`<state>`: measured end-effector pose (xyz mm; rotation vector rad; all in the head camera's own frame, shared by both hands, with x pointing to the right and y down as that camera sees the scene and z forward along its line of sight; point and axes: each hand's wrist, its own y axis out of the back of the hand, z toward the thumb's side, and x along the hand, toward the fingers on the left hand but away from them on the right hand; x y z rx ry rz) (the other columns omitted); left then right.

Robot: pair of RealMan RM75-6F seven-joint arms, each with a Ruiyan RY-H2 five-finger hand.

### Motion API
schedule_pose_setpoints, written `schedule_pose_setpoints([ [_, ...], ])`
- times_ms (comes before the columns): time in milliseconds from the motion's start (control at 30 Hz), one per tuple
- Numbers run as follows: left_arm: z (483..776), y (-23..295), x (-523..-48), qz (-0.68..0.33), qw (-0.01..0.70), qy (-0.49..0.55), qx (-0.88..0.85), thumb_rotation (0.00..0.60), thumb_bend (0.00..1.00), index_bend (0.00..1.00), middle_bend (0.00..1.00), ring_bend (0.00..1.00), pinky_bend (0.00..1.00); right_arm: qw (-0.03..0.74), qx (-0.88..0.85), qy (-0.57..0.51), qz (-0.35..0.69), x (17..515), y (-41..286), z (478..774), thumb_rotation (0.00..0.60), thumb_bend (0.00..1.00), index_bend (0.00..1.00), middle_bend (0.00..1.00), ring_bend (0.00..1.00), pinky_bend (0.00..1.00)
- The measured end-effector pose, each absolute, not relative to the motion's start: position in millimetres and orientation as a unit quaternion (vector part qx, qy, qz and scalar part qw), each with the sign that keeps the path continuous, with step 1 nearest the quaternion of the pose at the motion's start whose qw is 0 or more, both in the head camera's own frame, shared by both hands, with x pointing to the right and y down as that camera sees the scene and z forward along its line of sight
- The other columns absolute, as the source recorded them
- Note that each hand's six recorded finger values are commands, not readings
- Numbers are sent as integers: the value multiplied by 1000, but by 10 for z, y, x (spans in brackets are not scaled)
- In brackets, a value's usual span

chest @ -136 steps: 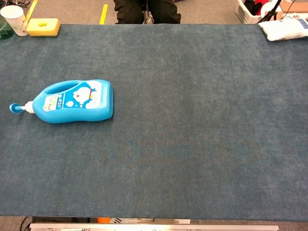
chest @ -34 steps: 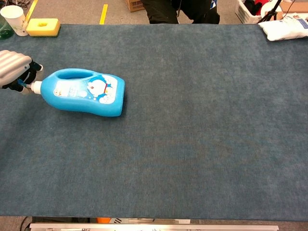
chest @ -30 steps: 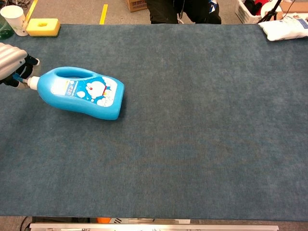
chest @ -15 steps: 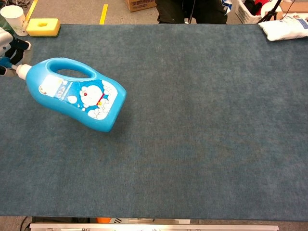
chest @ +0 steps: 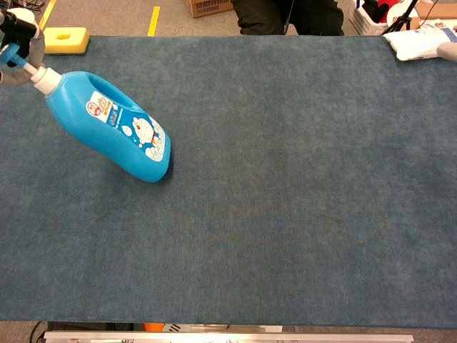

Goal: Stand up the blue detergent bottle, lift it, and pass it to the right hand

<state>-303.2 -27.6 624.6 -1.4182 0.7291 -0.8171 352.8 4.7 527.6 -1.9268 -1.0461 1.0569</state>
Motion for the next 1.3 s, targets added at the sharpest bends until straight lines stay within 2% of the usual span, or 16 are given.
schedule_pose_setpoints([
  [400,6070,-272,-2882,-319,651,309,-616,600,442,677,800,679,780,332,-773,-375,389,3237,-57,5319,600,265,202,293,158,223],
  [800,6020,-235,-2715,-295,651,301,-631,600,438,665,793,670,781,330,-770,-380,392,3271,-66,5320,600,266,202,294,159,223],
  [967,6050,-217,-2677,-296,650,287,-638,600,431,582,753,637,781,327,-768,-386,393,3319,-53,5314,600,265,202,294,159,223],
  [1300,6006,-228,-2636,-313,642,287,-638,600,365,309,536,466,773,321,-764,-395,396,3430,-49,5316,600,266,202,294,159,223],
])
